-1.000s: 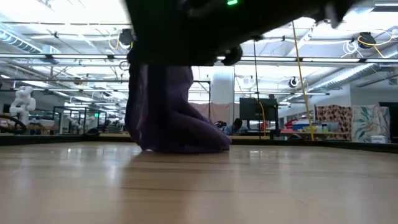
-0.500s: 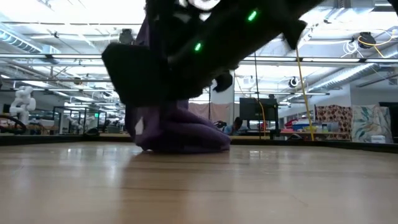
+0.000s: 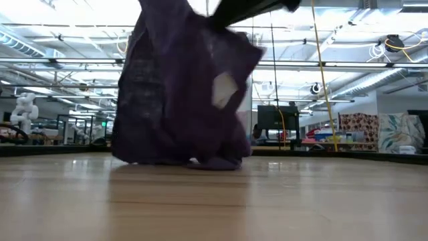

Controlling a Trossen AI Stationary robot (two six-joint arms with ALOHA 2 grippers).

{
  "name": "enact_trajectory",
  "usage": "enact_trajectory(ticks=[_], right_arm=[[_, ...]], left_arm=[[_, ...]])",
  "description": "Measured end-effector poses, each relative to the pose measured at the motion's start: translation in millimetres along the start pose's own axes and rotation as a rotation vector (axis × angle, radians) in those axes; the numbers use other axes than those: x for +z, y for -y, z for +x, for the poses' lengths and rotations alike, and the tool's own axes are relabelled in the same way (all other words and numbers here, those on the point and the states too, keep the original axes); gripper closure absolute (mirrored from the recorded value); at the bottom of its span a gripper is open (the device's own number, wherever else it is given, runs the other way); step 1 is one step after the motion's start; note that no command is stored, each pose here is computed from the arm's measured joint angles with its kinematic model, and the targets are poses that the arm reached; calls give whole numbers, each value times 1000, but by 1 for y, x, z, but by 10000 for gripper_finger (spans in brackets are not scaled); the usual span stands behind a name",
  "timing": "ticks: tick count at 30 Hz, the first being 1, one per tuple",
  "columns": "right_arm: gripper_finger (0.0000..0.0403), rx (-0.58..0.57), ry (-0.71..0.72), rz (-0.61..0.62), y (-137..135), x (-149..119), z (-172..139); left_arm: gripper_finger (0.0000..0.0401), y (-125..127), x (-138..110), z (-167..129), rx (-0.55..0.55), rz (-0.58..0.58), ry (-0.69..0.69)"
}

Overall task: Roll towel into tight, uniform cylinder
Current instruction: Fold the purple towel on the table

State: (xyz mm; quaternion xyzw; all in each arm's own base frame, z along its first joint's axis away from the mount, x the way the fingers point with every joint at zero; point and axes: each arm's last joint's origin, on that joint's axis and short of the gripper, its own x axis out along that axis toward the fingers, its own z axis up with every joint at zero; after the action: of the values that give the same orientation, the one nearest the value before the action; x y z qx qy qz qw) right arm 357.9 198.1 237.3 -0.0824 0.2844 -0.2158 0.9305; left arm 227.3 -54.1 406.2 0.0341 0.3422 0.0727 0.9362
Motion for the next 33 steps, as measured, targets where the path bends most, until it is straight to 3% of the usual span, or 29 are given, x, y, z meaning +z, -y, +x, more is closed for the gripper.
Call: enact_trajectory(ticks=[8,14,22,27,30,33], right_arm=[[402,-193,82,-5,53,21,-60],[402,-256,49,-67,81,28,-62],[403,-323,-30,-109,100,25,-51],[403,-336,-50,-117,105,26,-46],[403,-347,-57,-117,109,26,-43],[403,-345,-72,-107,112,27,-39]], left_arm=[[364,1,-20,10,31,-5,-151],[338,10,-44,38,40,28,-224],[378,32,-72,53,7,-59,-277],[355,63,-110,79,-42,-184,-215],[315,88,-133,99,-139,-260,-83],[271,108,-149,116,-141,-275,55]])
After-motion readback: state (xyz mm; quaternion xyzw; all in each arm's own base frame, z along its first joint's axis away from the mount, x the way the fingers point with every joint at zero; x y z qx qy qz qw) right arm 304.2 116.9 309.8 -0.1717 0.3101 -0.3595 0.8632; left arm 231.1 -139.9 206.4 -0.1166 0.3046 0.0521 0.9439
